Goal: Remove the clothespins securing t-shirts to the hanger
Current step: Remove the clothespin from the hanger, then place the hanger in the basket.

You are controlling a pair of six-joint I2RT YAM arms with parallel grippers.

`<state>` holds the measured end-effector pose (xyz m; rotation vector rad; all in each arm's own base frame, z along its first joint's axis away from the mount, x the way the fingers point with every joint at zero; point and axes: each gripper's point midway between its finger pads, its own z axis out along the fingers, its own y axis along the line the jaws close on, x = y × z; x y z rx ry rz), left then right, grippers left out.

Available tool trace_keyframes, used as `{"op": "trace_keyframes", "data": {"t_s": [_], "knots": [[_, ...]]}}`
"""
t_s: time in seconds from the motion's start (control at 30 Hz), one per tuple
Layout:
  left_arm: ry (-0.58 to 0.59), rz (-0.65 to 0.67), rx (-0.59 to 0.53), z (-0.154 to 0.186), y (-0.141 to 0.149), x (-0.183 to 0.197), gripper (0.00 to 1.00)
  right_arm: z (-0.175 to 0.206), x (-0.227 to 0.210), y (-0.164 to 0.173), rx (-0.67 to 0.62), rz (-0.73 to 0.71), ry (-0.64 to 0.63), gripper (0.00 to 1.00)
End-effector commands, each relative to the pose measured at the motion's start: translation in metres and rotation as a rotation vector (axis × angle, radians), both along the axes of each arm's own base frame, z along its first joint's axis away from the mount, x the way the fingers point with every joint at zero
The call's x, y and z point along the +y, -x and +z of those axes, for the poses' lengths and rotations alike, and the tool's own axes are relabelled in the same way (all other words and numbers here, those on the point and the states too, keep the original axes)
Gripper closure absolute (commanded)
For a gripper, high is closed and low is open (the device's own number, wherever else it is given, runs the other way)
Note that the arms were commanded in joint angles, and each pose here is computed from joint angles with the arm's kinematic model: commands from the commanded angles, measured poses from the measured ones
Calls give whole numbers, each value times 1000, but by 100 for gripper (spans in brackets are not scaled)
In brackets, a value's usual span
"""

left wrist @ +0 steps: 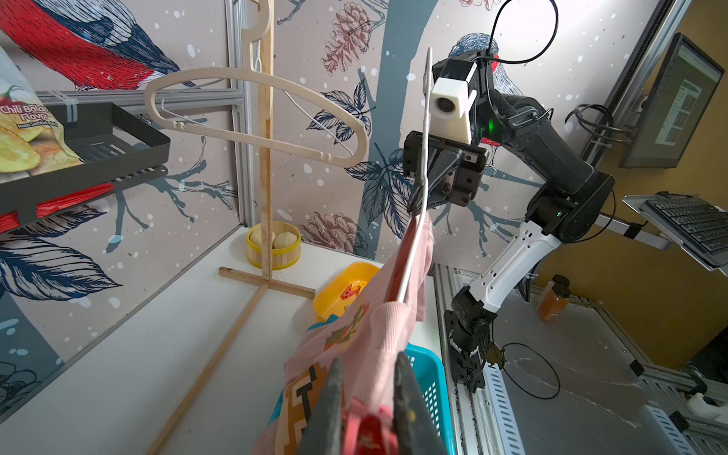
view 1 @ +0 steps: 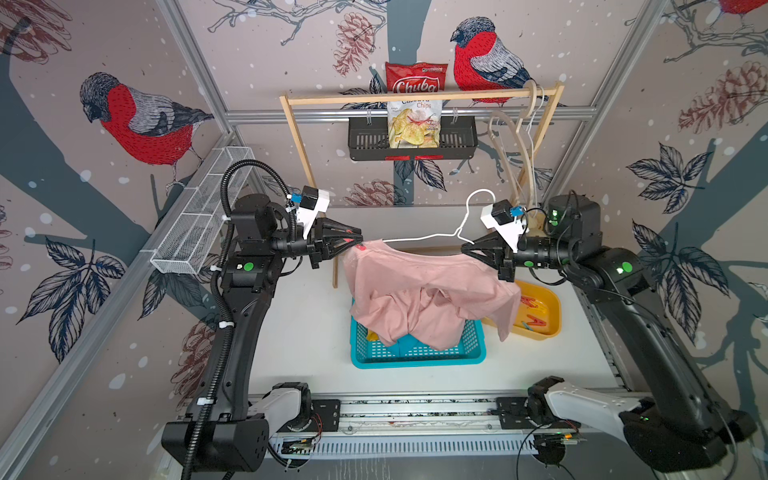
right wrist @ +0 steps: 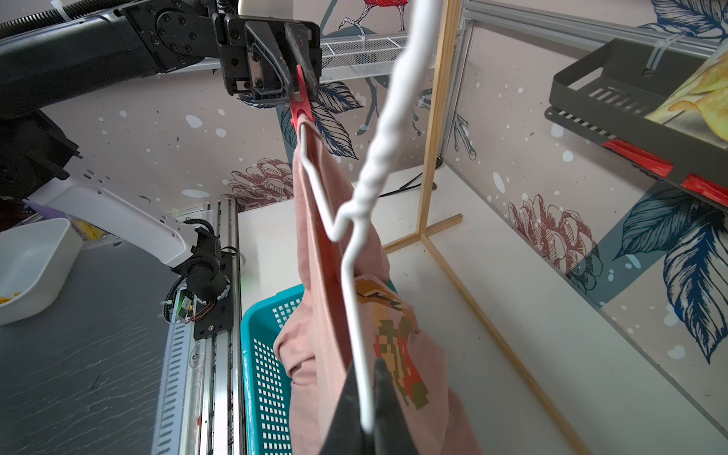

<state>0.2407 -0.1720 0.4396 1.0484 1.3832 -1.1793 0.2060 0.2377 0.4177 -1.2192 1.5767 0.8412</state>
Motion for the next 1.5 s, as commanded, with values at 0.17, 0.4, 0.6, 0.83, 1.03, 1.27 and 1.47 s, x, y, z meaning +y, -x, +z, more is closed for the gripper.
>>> {"op": "trace_keyframes", "data": {"t_s": [0.17, 0.4, 0.6, 0.83, 1.03, 1.27, 1.47], "knots": [[1, 18, -23, 7, -1, 1, 100, 10, 1, -3, -33, 11, -28, 100], [-1, 51, -21, 10, -4, 2, 100, 13, -5, -15, -67, -69, -32, 100], [-4, 165, -50, 24, -18, 9, 100, 4, -12, -23, -50, -124, -17, 100], [13, 399, -126, 46, -40, 25, 100, -21, -11, -24, 56, -129, 8, 100], [31, 507, -148, 56, -49, 36, 100, -17, -8, 2, 149, -68, -24, 100], [72, 754, -135, 57, -75, 66, 100, -19, 9, 20, 220, -20, -77, 100], [109, 827, -65, 42, -86, 76, 100, -81, 45, -4, 322, -82, -10, 88]]}}
